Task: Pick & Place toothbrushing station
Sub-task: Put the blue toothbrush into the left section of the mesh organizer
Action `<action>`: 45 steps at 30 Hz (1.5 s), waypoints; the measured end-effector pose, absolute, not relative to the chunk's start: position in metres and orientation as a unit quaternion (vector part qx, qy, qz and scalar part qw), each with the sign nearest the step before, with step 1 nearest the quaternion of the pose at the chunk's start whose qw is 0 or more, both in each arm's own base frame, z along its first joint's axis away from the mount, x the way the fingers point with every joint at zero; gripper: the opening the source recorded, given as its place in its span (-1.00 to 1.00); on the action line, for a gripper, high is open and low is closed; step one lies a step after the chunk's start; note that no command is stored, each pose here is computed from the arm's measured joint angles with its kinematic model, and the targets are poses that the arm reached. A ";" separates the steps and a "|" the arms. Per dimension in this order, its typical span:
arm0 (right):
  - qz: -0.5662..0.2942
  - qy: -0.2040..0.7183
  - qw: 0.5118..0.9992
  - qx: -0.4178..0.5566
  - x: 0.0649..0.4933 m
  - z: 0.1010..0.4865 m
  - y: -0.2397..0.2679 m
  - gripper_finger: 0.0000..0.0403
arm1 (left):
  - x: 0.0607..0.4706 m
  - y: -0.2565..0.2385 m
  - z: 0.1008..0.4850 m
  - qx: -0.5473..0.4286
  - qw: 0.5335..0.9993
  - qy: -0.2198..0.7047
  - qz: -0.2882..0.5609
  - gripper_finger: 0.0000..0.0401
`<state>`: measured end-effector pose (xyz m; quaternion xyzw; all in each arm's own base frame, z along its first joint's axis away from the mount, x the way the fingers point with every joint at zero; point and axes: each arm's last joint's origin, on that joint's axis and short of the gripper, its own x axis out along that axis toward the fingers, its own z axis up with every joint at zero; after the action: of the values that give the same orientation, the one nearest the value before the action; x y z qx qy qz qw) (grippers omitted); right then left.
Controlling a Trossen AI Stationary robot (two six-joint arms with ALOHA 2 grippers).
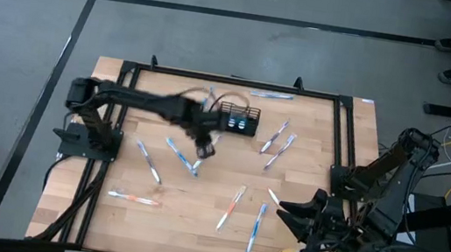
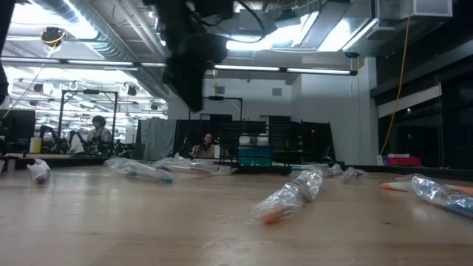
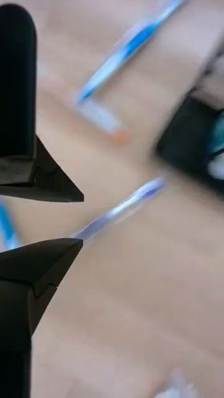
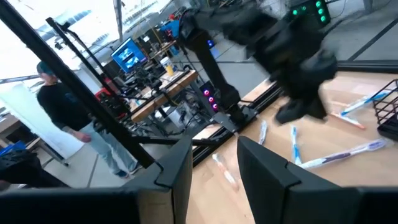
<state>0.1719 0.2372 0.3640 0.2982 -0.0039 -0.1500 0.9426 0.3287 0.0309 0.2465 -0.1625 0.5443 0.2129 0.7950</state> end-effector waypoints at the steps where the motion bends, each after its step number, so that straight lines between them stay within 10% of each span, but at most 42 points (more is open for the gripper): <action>1: -0.150 -0.004 0.943 0.297 0.172 0.364 0.237 -0.35 | 0.324 0.022 0.242 -0.178 0.791 0.543 0.219 -0.50; 21: -0.134 -0.010 0.945 0.297 0.173 0.372 0.239 -0.35 | 0.255 -0.037 0.215 -0.436 0.544 0.298 0.651 -0.50; 45: -0.131 -0.020 0.951 0.281 0.174 0.379 0.240 -0.35 | 0.247 0.010 0.156 -0.560 0.426 0.231 0.671 -0.50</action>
<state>0.1741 0.2404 0.3787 0.2810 -0.0201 -0.1306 0.9506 0.2472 0.0096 0.1559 -0.5605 0.2311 0.6713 0.4263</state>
